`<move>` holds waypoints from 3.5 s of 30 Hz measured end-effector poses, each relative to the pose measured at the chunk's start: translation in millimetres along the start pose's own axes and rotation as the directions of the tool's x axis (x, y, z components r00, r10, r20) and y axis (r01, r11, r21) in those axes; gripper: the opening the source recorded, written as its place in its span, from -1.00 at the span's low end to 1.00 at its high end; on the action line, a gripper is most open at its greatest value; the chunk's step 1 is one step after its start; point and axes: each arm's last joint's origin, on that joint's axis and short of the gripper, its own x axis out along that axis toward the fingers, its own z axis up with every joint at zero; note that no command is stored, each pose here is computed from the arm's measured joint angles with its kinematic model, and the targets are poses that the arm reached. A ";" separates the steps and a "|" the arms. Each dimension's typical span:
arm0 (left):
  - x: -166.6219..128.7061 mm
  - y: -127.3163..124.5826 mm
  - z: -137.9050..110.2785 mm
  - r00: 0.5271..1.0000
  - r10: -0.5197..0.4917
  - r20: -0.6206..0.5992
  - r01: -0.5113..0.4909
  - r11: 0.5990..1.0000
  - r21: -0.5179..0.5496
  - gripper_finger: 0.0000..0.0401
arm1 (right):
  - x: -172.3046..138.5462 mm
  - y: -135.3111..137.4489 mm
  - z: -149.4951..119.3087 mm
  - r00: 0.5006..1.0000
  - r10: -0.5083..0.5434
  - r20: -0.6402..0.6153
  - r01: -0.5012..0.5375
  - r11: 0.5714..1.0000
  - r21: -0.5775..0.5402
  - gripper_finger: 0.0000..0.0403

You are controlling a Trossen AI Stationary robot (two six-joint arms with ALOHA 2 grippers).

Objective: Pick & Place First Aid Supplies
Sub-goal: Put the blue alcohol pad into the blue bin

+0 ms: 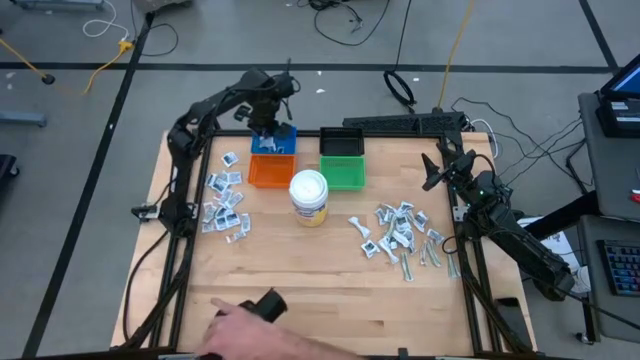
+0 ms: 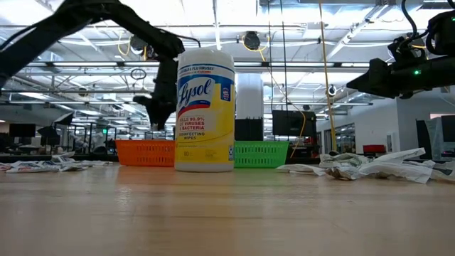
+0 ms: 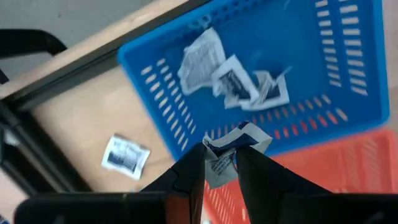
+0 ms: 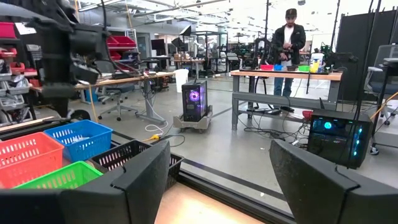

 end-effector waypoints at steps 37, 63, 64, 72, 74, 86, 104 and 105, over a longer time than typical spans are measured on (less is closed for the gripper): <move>9.5 -12.9 9.6 0.996 0.038 0.081 -0.030 0.994 -0.108 0.50 | 0.0 0.0 -0.1 1.000 0.000 0.000 0.000 1.000 0.000 0.35; 8.5 -10.0 -142.8 0.995 -0.089 0.039 0.098 0.924 -0.369 0.45 | 0.0 0.0 -0.1 1.000 0.000 0.000 0.000 1.000 0.000 0.34; 10.5 -9.9 -152.0 0.995 -0.098 0.027 0.101 0.923 -0.372 0.45 | 0.0 0.0 -0.1 1.000 0.000 -0.001 0.000 1.000 0.000 0.34; 30.3 -9.8 -216.0 0.991 -0.120 -0.052 0.090 0.914 -0.395 0.39 | 0.0 0.0 -0.1 1.000 0.000 0.000 0.000 1.000 0.000 0.36; 35.1 -10.1 -227.5 0.991 -0.115 -0.067 0.080 0.915 -0.394 0.39 | 0.0 0.0 0.0 1.000 0.000 0.000 0.000 1.000 0.000 0.36; 61.4 -10.9 -250.3 0.988 -0.075 -0.135 0.051 0.984 -0.170 0.40 | 0.0 0.0 0.0 1.000 0.000 0.000 0.000 1.000 0.000 0.35; 101.7 -25.4 -259.2 0.991 -0.095 -0.090 0.120 0.929 0.350 0.26 | 0.0 0.0 0.0 1.000 0.000 0.000 0.000 1.000 0.000 0.34; 104.6 -25.7 -259.1 0.992 -0.088 -0.095 0.116 0.927 0.357 0.27 | 0.0 0.0 -0.1 1.000 0.000 0.000 0.000 1.000 0.000 0.35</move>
